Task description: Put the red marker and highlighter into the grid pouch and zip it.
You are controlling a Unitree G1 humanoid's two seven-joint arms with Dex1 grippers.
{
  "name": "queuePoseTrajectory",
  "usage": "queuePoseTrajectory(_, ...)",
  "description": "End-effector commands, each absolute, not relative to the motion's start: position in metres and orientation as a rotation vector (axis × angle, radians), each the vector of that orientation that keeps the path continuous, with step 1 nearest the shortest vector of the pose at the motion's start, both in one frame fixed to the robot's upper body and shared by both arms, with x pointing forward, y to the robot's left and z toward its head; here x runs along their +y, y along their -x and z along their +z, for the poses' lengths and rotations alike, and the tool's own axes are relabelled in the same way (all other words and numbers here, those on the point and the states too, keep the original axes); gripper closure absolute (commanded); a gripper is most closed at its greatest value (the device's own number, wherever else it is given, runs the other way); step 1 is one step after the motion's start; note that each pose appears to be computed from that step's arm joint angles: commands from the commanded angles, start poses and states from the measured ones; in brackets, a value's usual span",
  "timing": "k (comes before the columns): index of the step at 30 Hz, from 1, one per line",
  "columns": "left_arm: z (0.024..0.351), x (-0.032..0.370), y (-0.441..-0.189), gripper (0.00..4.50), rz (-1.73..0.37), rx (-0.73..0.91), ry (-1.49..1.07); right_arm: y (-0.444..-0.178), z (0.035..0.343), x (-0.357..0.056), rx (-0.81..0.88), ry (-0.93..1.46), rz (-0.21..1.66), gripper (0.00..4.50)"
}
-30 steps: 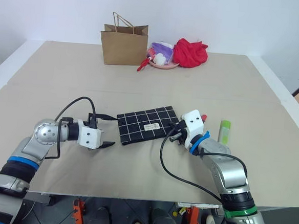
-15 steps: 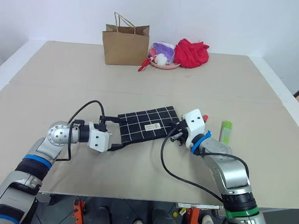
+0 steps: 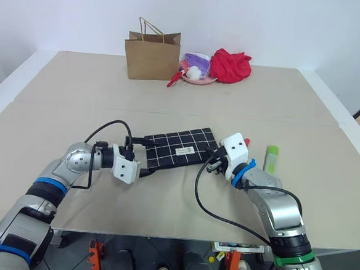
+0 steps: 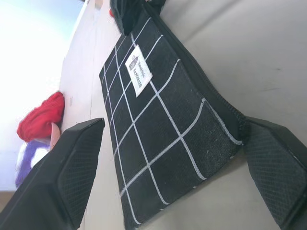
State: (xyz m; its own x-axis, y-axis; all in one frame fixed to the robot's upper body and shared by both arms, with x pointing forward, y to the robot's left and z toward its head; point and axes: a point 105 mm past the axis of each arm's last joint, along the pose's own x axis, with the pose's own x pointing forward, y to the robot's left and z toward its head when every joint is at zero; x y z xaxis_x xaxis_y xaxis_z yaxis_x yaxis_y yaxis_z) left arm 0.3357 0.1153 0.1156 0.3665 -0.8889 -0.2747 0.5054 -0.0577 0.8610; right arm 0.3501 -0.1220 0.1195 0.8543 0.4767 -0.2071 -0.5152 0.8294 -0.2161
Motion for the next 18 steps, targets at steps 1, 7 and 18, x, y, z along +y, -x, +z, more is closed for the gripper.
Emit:
queuePoseTrajectory(1, 0.110, 0.116, -0.336, 0.00, -1.221, -0.366, -1.057, -0.348, 0.139, -0.119, 0.067, 0.285, 0.536, 4.47)
queuePoseTrajectory(7, 0.101, 0.117, -0.333, 0.00, -1.278, -0.300, -1.028, -0.346, 0.138, -0.115, 0.064, 0.285, 0.546, 4.47)
queuePoseTrajectory(18, 0.094, 0.105, -0.322, 3.95, -1.403, -0.296, -1.032, -0.345, 0.138, -0.119, 0.068, 0.294, 0.544, 4.50)
